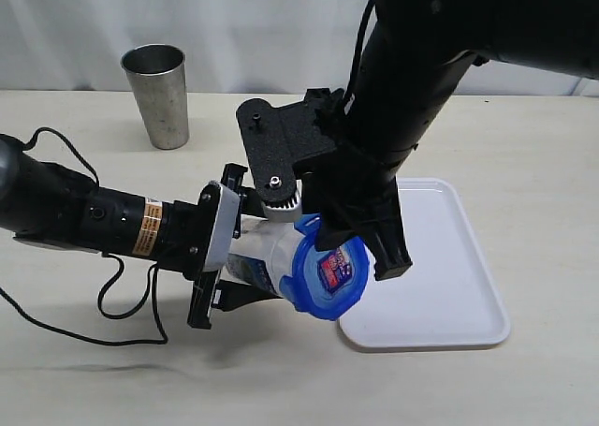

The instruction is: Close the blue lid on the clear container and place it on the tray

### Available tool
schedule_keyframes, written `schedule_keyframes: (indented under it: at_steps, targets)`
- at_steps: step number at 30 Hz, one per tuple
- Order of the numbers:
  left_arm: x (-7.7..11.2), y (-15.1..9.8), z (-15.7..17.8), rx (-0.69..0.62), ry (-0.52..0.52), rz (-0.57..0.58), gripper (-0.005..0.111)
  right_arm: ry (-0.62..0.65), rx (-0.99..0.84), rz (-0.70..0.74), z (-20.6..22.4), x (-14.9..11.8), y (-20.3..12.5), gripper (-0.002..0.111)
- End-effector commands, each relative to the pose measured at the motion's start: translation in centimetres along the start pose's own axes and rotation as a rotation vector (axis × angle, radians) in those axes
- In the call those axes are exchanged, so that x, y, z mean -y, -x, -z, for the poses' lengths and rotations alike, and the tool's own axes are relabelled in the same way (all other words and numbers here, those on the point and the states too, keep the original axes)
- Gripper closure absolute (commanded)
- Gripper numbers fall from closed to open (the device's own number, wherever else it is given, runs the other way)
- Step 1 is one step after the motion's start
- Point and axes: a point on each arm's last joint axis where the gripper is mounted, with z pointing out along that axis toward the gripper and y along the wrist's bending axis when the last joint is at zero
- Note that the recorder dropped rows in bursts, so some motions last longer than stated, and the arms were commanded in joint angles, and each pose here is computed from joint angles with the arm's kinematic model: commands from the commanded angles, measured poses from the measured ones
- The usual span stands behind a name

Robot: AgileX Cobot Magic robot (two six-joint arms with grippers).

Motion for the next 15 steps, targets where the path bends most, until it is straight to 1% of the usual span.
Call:
schedule_keyframes:
  at_steps: [1, 9, 15]
  targets:
    - [-0.5, 1.4, 0.2, 0.13, 0.038, 0.021, 0.107, 0.041, -0.006, -0.004, -1.0, 0.0, -0.1, 0.075]
    - [-0.6, 1.9, 0.3, 0.187, 0.045, 0.044, 0.107, 0.076, -0.006, -0.011, -2.4, 0.1, 0.2, 0.076]
    - [-0.6, 2.1, 0.4, 0.209, 0.048, 0.052, 0.107, 0.081, -0.01, 0.034, -2.9, -0.4, 1.4, 0.078]
